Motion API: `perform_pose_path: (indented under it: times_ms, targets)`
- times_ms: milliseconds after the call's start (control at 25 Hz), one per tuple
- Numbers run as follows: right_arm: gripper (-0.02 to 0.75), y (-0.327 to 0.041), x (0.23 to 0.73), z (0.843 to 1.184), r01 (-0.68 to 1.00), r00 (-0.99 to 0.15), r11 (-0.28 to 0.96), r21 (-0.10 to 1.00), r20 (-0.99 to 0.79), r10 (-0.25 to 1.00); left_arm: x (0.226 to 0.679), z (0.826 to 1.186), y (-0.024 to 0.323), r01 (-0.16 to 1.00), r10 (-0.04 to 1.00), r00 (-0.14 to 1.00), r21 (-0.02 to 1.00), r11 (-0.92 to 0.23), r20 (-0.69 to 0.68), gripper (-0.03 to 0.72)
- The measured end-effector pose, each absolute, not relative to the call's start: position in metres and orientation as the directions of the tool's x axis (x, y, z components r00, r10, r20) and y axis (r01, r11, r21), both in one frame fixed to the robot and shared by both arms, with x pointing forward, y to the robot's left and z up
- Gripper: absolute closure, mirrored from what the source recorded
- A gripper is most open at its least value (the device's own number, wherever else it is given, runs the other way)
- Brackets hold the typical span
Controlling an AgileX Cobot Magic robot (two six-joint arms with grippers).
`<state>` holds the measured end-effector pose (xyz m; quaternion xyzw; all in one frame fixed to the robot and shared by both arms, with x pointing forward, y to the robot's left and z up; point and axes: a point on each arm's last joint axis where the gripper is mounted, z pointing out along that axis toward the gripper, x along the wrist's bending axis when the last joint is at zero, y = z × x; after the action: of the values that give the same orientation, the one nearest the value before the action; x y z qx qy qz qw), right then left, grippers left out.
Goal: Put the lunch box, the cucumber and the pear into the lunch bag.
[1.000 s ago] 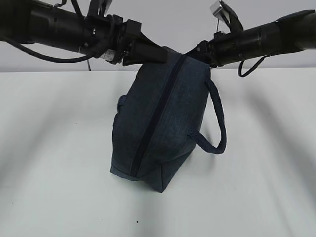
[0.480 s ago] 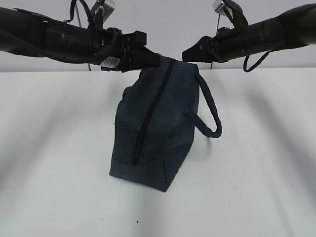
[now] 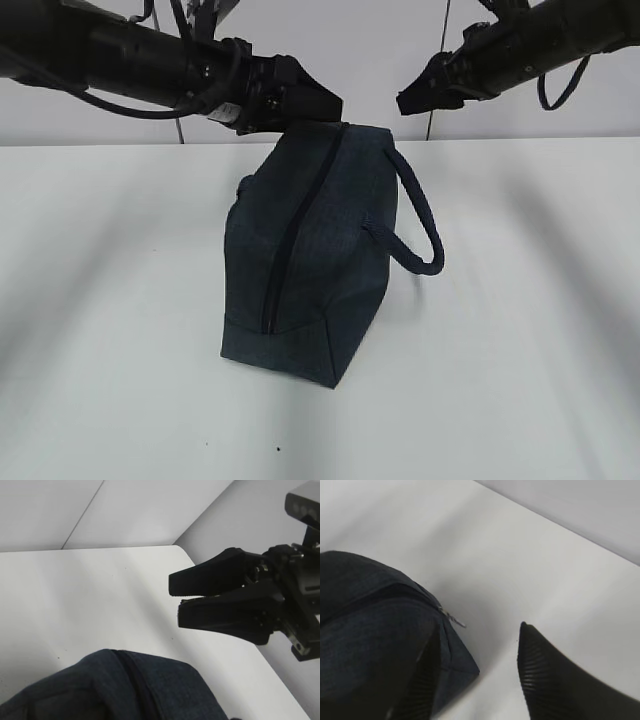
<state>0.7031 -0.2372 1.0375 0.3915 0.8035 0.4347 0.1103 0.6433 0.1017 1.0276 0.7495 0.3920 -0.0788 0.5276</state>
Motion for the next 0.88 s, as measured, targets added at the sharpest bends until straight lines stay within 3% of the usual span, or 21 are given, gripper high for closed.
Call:
perform_pose_path:
  times_ms: [320,600,880]
  targets:
    - [0.340,-0.250,0.687,1.058,0.655,-0.552,0.322,0.683,0.142,0.822,0.633,1.084,0.131,0.593,0.575,0.708,0.787,-0.170,-0.410,0.255]
    - [0.341,-0.259,0.664,1.082,0.767,-0.427,0.261,0.587,0.163,0.889,0.618,1.122,0.177,0.601,0.706,0.632,0.777,-0.186,-0.320,0.255]
    - [0.340,-0.262,0.642,1.096,0.862,-0.327,0.195,0.468,0.219,0.919,0.592,1.145,0.216,0.680,0.842,0.500,0.694,-0.238,-0.200,0.267]
